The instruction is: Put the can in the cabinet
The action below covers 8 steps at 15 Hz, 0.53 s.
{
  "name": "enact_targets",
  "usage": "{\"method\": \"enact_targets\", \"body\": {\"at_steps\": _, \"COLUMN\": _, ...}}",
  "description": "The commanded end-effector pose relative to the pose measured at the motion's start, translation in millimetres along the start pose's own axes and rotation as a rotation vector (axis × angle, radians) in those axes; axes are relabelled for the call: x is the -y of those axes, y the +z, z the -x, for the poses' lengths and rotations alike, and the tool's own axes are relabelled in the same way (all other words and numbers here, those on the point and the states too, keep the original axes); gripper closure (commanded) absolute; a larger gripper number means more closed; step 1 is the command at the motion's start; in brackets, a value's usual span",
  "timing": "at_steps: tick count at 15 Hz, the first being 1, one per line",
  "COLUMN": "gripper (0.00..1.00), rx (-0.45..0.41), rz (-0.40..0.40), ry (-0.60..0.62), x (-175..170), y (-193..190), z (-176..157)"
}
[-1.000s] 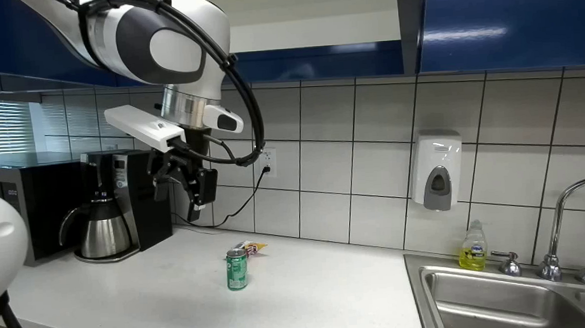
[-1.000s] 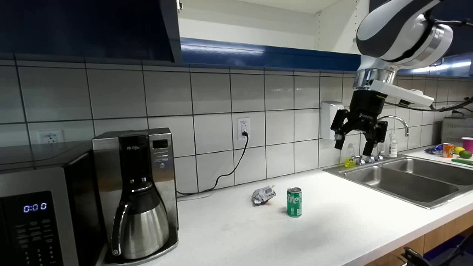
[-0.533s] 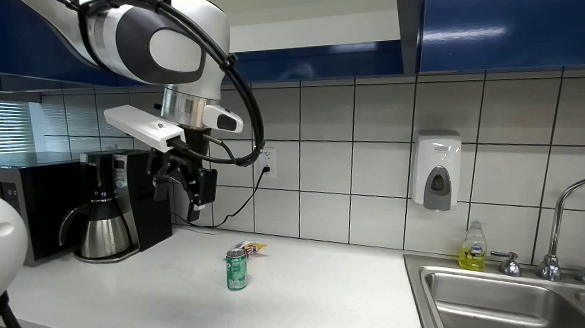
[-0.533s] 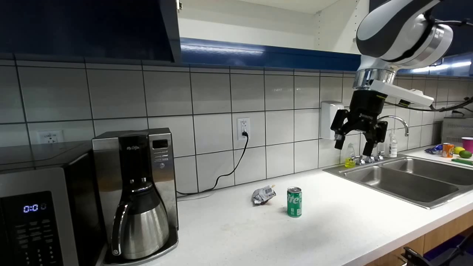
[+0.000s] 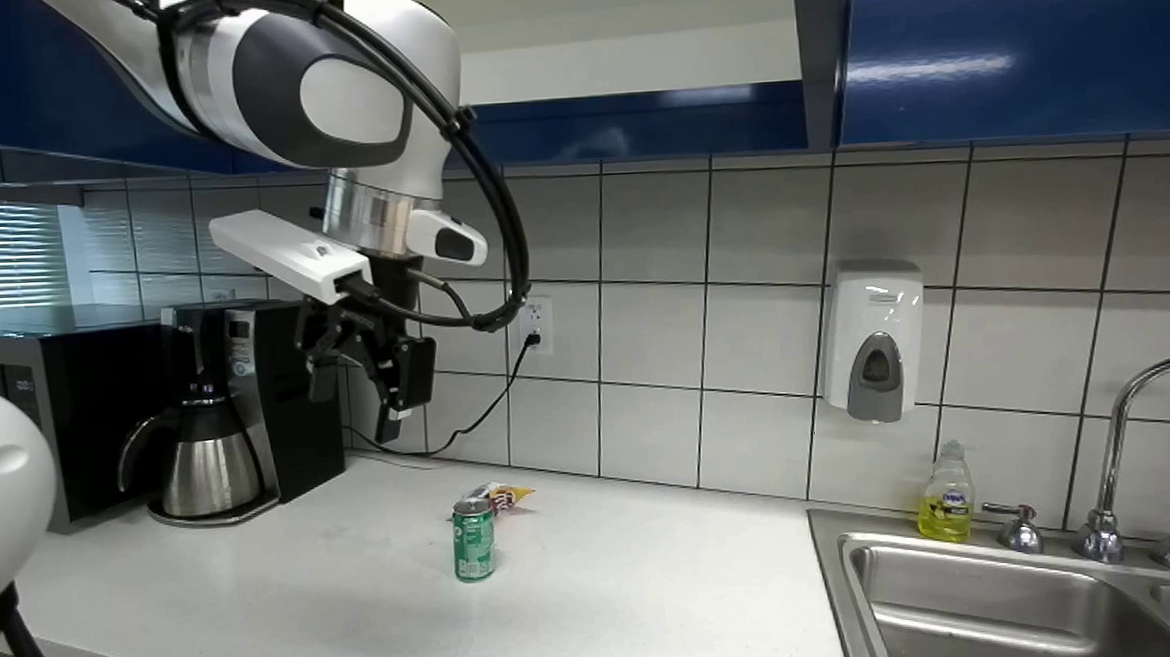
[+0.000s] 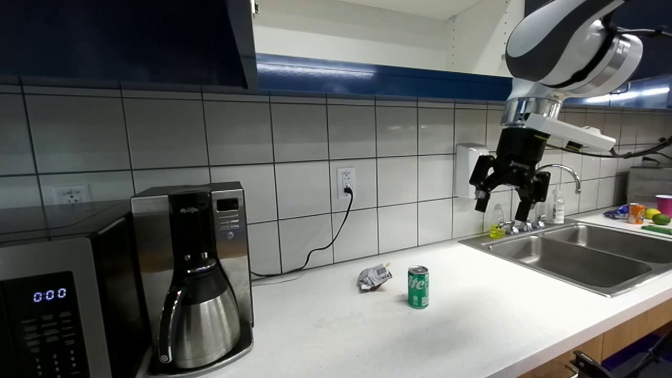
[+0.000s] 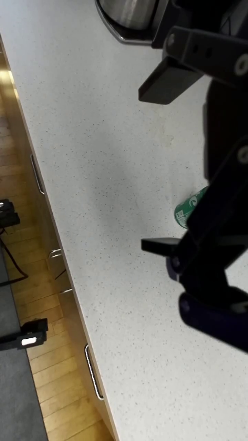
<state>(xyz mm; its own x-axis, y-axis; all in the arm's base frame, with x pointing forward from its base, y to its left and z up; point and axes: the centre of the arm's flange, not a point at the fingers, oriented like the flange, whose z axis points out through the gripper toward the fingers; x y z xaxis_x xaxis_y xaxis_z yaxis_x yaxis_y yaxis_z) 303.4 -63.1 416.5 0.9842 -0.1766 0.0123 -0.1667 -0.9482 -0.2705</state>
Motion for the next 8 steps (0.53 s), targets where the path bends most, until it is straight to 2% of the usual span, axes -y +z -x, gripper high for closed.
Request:
{"method": "enact_targets", "body": {"at_steps": 1, "gripper": 0.00, "rx": -0.004, "rz": 0.013, "ry": -0.004, "x": -3.9, "y": 2.8, "z": -5.1}}
{"method": "enact_targets", "body": {"at_steps": 8, "gripper": 0.00, "rx": -0.005, "rz": 0.047, "ry": 0.001, "x": -8.9, "y": 25.4, "z": -28.2}}
